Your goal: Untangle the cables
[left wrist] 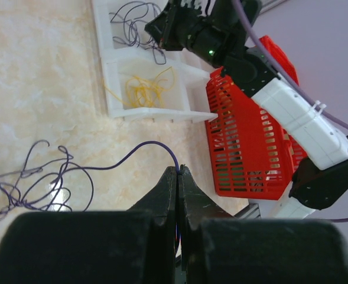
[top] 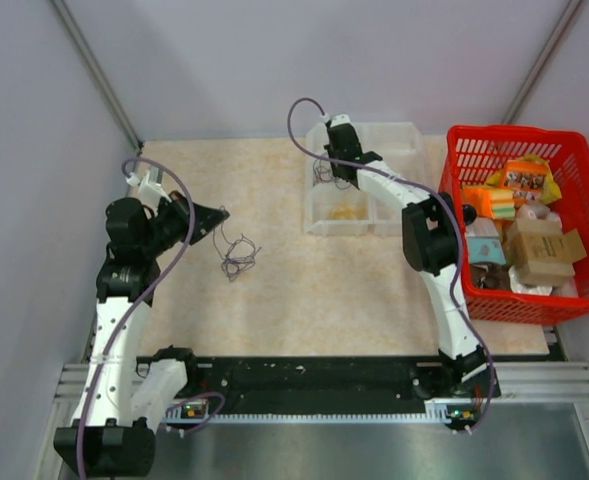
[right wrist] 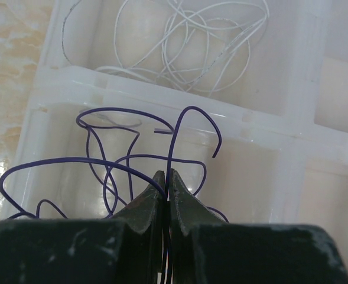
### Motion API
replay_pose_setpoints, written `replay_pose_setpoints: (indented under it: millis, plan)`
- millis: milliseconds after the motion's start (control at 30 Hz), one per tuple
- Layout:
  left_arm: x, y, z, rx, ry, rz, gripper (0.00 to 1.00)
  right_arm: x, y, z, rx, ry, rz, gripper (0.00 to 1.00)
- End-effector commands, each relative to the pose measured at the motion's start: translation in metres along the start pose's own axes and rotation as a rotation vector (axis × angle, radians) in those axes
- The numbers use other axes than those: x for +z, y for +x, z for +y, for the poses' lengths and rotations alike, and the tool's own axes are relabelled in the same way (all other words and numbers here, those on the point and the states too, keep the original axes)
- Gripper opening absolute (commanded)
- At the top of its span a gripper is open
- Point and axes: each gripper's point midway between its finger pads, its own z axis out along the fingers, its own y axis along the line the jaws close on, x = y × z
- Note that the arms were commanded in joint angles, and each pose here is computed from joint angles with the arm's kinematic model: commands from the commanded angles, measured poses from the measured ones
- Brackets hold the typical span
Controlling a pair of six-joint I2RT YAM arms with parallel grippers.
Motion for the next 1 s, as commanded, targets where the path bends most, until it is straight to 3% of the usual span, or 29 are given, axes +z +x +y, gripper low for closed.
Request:
replay_pose_setpoints:
  millis: [0, 133, 300, 367, 633, 733, 833, 967]
  plan:
    - [-0.011, -0.021, -0.043, 0.079, 0.107, -0.037, 0.0, 0.006, -0.026, -0.019, 0.041, 0.026, -0.055, 0.0]
    - [-0.018, -0.029, -0.059, 0.096, 0.13, -0.045, 0.0, 0.006, -0.016, -0.022, 0.03, 0.016, -0.014, 0.04]
    - [-0.019, -0.041, -0.073, 0.104, 0.152, -0.059, 0.0, -0.009, -0.036, -0.019, 0.017, -0.03, -0.028, 0.38]
    - [-0.017, -0.044, -0.075, 0.096, 0.156, -0.056, 0.0, -0.021, -0.047, -0.022, 0.008, -0.033, -0.025, 0.46]
    - [-0.008, -0.042, -0.071, 0.052, 0.158, -0.015, 0.0, -0.11, -0.086, -0.035, 0.051, -0.084, -0.067, 0.7]
    - [-0.005, -0.039, -0.07, 0.029, 0.167, 0.002, 0.0, -0.139, -0.087, -0.038, 0.075, -0.097, -0.048, 0.73]
    - [-0.006, -0.04, -0.071, 0.026, 0.166, -0.001, 0.0, -0.186, -0.084, -0.005, 0.08, -0.258, -0.061, 0.73]
    - [-0.006, -0.038, -0.071, 0.021, 0.167, 0.01, 0.0, -0.263, -0.061, 0.094, -0.06, -0.631, -0.155, 0.77]
